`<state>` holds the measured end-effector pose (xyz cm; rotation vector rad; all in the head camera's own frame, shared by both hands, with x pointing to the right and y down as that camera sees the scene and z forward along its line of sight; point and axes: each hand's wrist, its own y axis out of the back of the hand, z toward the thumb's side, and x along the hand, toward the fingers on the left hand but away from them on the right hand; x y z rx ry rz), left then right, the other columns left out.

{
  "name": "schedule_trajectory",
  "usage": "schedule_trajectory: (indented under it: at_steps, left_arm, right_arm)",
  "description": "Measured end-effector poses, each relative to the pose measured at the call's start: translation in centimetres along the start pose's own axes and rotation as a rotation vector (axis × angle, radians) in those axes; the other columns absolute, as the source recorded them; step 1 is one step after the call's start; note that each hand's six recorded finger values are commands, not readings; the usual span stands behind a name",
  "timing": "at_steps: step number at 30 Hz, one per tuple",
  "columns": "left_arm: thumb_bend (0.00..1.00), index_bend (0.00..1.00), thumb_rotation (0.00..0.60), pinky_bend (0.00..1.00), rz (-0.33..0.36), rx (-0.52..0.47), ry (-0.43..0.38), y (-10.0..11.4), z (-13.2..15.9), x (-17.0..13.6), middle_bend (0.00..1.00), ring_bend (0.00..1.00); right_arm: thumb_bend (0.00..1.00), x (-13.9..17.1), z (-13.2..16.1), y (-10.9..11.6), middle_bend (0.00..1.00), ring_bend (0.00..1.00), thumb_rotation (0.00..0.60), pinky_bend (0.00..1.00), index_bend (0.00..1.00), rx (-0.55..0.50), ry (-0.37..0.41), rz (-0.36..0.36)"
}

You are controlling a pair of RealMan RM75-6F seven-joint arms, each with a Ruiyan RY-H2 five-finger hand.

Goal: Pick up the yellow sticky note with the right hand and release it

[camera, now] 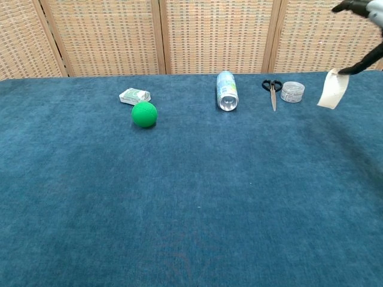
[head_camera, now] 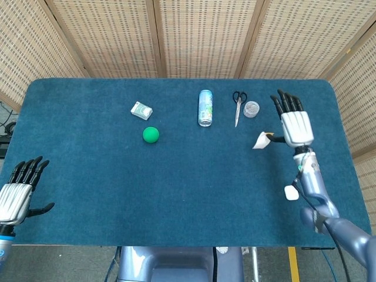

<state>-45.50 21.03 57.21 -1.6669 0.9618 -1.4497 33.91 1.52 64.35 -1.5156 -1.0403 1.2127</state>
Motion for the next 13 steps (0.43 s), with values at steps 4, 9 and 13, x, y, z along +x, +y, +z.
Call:
schedule_trajectory:
  at_steps: [4, 9, 13]
  left_arm:
    - [0.00, 0.02, 0.600, 0.00, 0.003, -0.009, 0.003, 0.1, -0.1, -0.1, 0.00, 0.00]
    - [0.00, 0.02, 0.600, 0.00, 0.007, -0.006, 0.003, 0.1, -0.1, -0.2, 0.00, 0.00]
    - [0.00, 0.02, 0.600, 0.00, 0.016, -0.004, 0.000, 0.3, -0.1, -0.6, 0.00, 0.00]
  right_arm:
    - [0.00, 5.0, -0.5, 2.1, 0.00, 0.00, 0.600, 0.09, 0.00, -0.048, 0.016, -0.065]
    - [0.00, 11.0, -1.0, 3.3, 0.00, 0.00, 0.600, 0.09, 0.00, -0.090, 0.018, -0.089]
    - [0.00, 15.8, -0.9, 3.6, 0.00, 0.00, 0.600, 0.09, 0.00, -0.106, 0.018, -0.078]
